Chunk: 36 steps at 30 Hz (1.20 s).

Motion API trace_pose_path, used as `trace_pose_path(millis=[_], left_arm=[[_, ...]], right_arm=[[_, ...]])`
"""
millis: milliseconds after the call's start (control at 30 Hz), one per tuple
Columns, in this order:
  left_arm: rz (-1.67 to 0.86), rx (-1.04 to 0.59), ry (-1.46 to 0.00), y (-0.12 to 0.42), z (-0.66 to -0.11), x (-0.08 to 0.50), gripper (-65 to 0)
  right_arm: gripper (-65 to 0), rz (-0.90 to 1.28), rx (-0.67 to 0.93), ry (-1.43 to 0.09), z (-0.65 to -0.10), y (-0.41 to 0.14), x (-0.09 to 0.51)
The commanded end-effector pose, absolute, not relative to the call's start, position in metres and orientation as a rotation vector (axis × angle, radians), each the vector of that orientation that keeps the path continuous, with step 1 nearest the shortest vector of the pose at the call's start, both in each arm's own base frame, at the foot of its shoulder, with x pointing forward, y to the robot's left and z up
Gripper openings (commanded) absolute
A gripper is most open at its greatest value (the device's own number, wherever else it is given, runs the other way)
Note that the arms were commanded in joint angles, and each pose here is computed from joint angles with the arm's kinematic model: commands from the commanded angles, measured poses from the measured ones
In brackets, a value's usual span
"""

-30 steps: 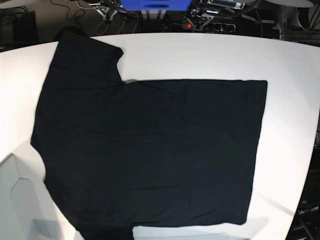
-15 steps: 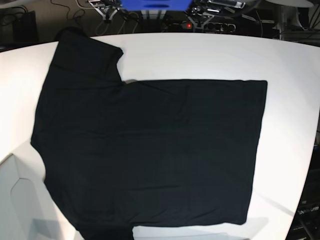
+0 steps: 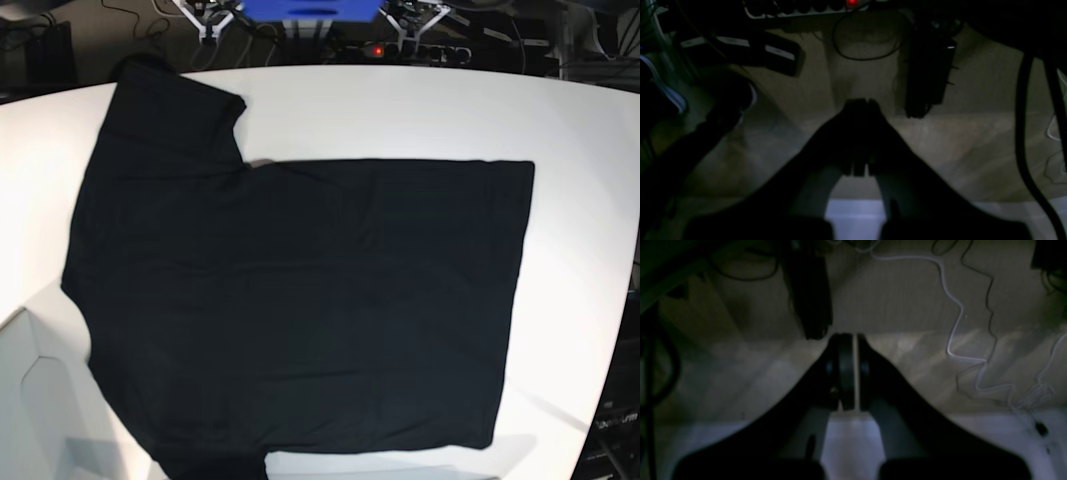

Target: Fold the T-shirt properly

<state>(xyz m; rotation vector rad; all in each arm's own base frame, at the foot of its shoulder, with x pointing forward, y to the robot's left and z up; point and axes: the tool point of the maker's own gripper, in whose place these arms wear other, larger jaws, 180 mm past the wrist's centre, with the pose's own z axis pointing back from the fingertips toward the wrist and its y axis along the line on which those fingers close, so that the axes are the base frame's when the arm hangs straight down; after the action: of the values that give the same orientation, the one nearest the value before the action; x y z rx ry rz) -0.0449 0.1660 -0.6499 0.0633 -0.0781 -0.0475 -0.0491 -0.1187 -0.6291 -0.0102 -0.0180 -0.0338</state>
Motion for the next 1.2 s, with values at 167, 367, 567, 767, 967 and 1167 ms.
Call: trace_pose_path(millis=[167,367,567,767,967,1167], left_arm=[[-0.084,0.088,-0.152,0.188,-0.626,-0.059,-64.9],[-0.113,0.066,-0.264,0.181,-0.589,-0.057,-64.9],[-0.145,0.051,-0.375,0.176,-0.55,-0.042,-64.9],[-0.173,0.047,-0.426,0.178,-0.526,-0.037,-64.9],[-0.183,0.036,-0.468,0.173,-0.509,-0.029,-64.9],[-0.184,0.031,-0.485,0.171,-0.504,-0.026,-64.9]], right_arm=[[-65.0,-0.031,0.002,-0.082,-0.601,-0.118,-0.062],[-65.0,-0.03,-0.001,-0.15,-0.573,-0.12,-0.063],[-65.0,-0.029,-0.005,-0.207,-0.545,-0.122,-0.062],[-65.0,-0.025,-0.01,-0.263,-0.516,-0.125,-0.058],[-65.0,-0.023,-0.012,-0.32,-0.493,-0.126,-0.048],[-65.0,-0.023,-0.012,-0.329,-0.488,-0.126,-0.046]])
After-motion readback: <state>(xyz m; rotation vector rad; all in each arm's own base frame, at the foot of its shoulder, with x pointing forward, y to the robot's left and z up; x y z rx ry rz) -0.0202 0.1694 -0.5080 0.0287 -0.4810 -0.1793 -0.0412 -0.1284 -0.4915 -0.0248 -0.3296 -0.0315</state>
